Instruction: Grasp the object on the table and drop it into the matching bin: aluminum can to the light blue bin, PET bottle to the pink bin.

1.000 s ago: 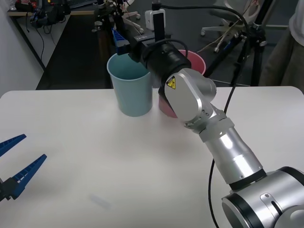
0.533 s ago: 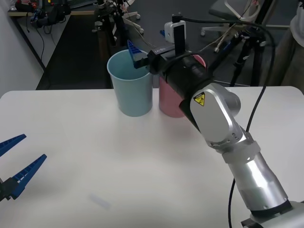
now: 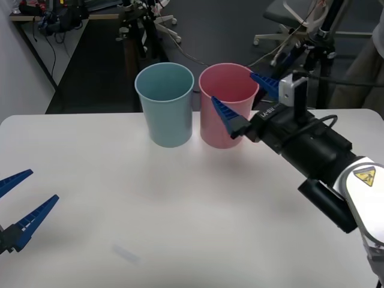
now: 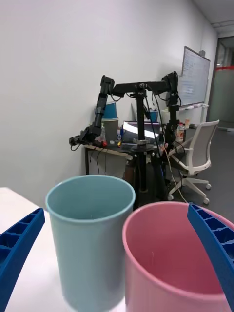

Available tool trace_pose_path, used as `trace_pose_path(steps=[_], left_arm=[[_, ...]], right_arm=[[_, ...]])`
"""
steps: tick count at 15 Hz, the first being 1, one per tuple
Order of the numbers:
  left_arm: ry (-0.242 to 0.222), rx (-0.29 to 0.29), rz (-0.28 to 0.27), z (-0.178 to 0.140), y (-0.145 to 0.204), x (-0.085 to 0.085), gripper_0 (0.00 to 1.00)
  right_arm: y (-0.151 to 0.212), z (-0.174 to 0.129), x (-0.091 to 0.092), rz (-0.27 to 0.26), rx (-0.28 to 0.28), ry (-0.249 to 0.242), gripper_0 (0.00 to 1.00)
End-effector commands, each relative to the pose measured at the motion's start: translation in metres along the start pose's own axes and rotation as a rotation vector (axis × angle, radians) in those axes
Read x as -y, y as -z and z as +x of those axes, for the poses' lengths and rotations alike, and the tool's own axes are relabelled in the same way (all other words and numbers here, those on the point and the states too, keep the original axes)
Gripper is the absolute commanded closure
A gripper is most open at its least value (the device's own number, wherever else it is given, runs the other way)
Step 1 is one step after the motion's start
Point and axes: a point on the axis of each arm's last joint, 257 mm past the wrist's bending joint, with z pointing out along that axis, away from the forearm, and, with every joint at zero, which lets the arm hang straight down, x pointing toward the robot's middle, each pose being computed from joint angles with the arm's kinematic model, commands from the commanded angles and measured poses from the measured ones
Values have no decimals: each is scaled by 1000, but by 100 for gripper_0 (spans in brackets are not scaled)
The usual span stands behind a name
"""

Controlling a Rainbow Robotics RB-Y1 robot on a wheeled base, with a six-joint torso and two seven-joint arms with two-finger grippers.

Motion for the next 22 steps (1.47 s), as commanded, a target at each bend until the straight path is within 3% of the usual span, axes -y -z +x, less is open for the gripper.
trace_pose_path(steps=[1,3,7,10,13,17,22], left_arm=[[0,0,0,0,0,0,0],[0,0,0,0,0,0,0],[0,0,0,0,0,0,0],[0,0,0,0,0,0,0],[0,0,0,0,0,0,0],[0,0,0,0,0,0,0],[0,0,0,0,0,0,0]], right_arm=[[47,8,16,-35,-26,39,0],[86,15,31,-47,-47,70,0],[162,32,51,-70,-86,70,0],[210,46,59,-78,-98,18,0],[253,56,73,-31,-123,-35,0],[284,63,79,19,-159,-60,0],[288,70,77,27,-165,-85,0]])
